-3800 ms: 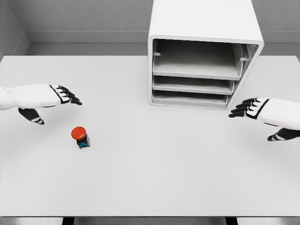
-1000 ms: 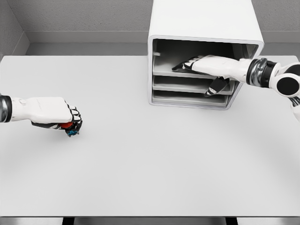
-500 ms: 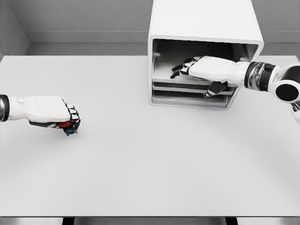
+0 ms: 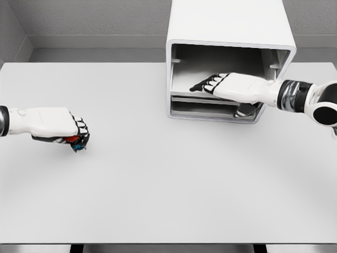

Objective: Slide open multi-storey tabletop storage cabinets and put open load switch and slide close multi-storey tabletop storage cabinets

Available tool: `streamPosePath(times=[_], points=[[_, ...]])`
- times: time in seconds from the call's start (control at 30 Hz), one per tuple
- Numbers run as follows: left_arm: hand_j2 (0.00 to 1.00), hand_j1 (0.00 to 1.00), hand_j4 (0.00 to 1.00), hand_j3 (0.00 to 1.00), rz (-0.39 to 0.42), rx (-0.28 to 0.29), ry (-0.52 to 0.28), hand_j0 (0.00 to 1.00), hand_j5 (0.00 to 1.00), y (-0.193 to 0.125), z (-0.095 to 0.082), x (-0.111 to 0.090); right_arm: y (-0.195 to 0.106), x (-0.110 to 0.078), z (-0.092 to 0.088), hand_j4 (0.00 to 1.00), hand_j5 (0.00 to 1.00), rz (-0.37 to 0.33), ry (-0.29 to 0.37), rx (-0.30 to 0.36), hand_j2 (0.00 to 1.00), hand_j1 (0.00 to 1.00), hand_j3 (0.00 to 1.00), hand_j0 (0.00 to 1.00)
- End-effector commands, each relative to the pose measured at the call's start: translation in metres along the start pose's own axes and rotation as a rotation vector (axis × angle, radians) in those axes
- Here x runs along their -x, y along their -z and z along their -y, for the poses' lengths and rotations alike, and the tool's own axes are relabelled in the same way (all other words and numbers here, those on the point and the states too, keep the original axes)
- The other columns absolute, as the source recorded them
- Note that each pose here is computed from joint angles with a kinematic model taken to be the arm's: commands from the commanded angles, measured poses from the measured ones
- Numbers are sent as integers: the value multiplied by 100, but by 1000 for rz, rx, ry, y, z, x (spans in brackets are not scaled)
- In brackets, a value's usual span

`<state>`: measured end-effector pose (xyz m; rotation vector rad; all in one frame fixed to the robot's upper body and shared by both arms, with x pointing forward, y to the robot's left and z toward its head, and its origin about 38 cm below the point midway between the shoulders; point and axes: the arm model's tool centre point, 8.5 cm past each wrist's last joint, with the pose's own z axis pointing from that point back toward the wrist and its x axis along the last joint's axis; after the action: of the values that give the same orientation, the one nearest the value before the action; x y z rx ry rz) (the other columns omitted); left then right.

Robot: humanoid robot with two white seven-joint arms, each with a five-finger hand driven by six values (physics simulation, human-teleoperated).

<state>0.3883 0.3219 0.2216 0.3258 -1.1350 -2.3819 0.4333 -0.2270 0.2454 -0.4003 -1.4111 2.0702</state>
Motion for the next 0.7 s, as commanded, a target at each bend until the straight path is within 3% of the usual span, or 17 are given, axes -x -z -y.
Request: streamPosePath(times=[0.0,0.17,0.67], points=[[35,35,35,35,1,4,-8,35,35,0,2,0,4,-18,1,100,100,100,40,8,100,100,100,100],[35,35,35,35,-4,5,-7,35,35,-2,2,1,-12,-18,11,100,100,88,11,32,100,100,100,100],[35,35,35,35,-4,5,-7,35,35,-2,2,1,-24,-29,-3,100,100,161,-35,16,100,100,100,100]])
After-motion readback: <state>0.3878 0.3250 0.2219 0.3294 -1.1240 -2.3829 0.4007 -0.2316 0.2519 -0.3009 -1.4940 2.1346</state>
